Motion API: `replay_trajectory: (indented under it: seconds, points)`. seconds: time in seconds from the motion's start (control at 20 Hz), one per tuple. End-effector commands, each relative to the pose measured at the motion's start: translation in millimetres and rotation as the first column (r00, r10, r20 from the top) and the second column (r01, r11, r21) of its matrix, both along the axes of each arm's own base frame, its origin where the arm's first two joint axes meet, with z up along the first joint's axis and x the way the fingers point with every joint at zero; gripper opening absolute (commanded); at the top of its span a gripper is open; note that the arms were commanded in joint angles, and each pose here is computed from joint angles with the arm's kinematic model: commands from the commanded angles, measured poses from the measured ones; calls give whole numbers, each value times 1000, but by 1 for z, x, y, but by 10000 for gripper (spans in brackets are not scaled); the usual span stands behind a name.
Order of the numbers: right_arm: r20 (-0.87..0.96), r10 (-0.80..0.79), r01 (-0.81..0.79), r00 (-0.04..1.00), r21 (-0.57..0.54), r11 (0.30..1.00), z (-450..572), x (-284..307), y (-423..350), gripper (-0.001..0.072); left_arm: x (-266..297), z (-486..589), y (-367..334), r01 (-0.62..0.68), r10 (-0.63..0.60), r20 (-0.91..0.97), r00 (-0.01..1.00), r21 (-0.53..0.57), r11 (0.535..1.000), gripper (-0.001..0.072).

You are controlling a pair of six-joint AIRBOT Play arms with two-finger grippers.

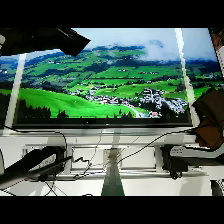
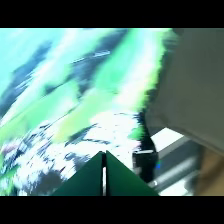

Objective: Fold the clothes and pants, and hang the long-sleeved shirts on hangers.

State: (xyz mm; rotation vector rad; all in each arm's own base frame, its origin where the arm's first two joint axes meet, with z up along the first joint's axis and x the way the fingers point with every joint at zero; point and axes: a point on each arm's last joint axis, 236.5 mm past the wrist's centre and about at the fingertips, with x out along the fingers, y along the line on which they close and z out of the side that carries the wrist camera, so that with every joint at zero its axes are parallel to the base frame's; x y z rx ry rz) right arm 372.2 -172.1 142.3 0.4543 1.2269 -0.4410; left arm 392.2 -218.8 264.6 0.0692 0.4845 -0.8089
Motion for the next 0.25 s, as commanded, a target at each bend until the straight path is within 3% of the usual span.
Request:
replay_trajectory:
  seconds: [0.0,0.2]
  points:
    - [-10,304,-303,953,-122,945,6,37,84,14,0,0,0,-1,1,0,1000,0,1000,694]
    - [-1,524,-511,852,-219,831,12,59,165,14,0,0,0,-1,1,0,1000,0,1000,694]
